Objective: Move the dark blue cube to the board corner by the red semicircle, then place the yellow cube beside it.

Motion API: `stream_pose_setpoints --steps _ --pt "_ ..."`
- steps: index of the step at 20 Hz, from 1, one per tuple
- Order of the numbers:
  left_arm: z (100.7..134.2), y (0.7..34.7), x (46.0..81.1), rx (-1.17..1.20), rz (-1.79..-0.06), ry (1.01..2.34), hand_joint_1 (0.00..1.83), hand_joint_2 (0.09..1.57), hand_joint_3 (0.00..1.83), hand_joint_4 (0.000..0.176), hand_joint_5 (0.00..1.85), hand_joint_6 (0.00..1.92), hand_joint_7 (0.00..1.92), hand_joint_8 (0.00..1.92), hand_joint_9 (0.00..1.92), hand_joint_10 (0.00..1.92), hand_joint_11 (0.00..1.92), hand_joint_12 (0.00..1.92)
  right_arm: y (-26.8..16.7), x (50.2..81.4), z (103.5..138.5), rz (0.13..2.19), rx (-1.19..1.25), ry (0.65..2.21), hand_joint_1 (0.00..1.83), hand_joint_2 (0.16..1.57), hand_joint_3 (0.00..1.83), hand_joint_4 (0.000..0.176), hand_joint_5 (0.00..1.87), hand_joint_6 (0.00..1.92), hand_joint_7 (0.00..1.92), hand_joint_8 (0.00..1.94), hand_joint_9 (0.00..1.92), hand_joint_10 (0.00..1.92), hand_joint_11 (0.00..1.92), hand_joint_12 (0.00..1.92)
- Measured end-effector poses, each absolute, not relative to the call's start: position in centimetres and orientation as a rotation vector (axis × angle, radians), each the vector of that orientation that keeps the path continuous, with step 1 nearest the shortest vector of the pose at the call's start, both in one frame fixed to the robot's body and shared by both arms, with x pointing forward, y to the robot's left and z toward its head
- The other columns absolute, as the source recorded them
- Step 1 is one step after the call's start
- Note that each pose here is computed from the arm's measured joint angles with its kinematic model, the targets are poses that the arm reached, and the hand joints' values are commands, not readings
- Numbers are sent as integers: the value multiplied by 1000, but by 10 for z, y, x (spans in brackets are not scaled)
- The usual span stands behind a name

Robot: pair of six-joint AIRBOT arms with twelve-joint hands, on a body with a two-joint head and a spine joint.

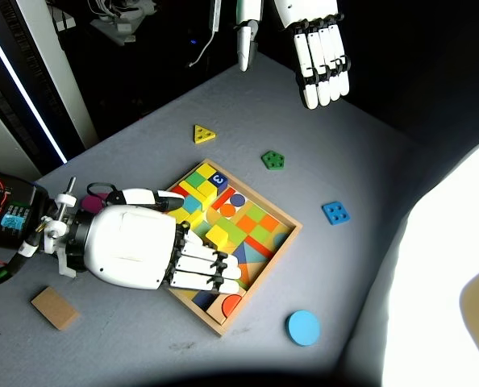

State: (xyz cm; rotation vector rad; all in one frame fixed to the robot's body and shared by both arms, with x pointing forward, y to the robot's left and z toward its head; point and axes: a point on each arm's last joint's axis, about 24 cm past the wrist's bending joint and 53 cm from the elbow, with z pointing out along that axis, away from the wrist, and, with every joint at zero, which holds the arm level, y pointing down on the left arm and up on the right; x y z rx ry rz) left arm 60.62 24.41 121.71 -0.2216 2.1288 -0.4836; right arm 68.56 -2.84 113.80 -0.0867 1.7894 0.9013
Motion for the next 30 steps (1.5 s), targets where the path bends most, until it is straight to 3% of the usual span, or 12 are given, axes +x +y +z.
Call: stream_pose_setpoints --steps 5,7,13,15,20,25,26,30 --pt "1225 242 607 -236 -509 2115 189 1276 0 0 17 0 18 0 0 0 0 0 -47 700 1136 849 -69 1772 0 1115 0 0 810 8 142 4 0 0 0 0" --pt "1224 243 606 -238 -505 2119 160 1277 0 9 6 0 6 0 0 0 0 0 -53 704 1137 836 -63 1768 0 1122 3 0 817 11 158 9 0 0 0 0" --pt "1220 244 604 -223 -482 2140 187 1273 0 0 24 6 18 1 0 0 0 0 -64 710 1135 809 -56 1762 0 1125 4 0 802 4 171 12 0 0 0 0" --pt "1220 244 604 -218 -480 2141 185 1268 0 12 37 8 18 1 0 0 8 4 -66 710 1135 804 -57 1764 0 1126 4 0 806 5 166 8 0 0 0 0" --pt "1220 244 604 -183 -462 2142 101 1292 5 21 15 0 3 1 0 0 0 0 -73 711 1134 791 -53 1774 0 1132 5 0 767 0 149 1 0 0 0 0" --pt "1223 244 604 -168 -458 2135 127 1283 0 18 36 5 34 6 0 0 17 13 -74 712 1135 797 -47 1776 0 1136 6 0 763 5 168 8 0 0 0 0" --pt "1226 243 605 -172 -467 2126 139 1279 0 10 31 2 28 1 0 0 21 22 -71 712 1138 808 -43 1780 0 1139 7 0 766 6 160 4 0 0 0 0" --pt "1228 241 605 -167 -471 2123 194 1271 2 17 66 2 41 2 0 0 0 74 -64 710 1149 838 -33 1760 0 1136 4 0 765 5 153 0 0 0 0 0"
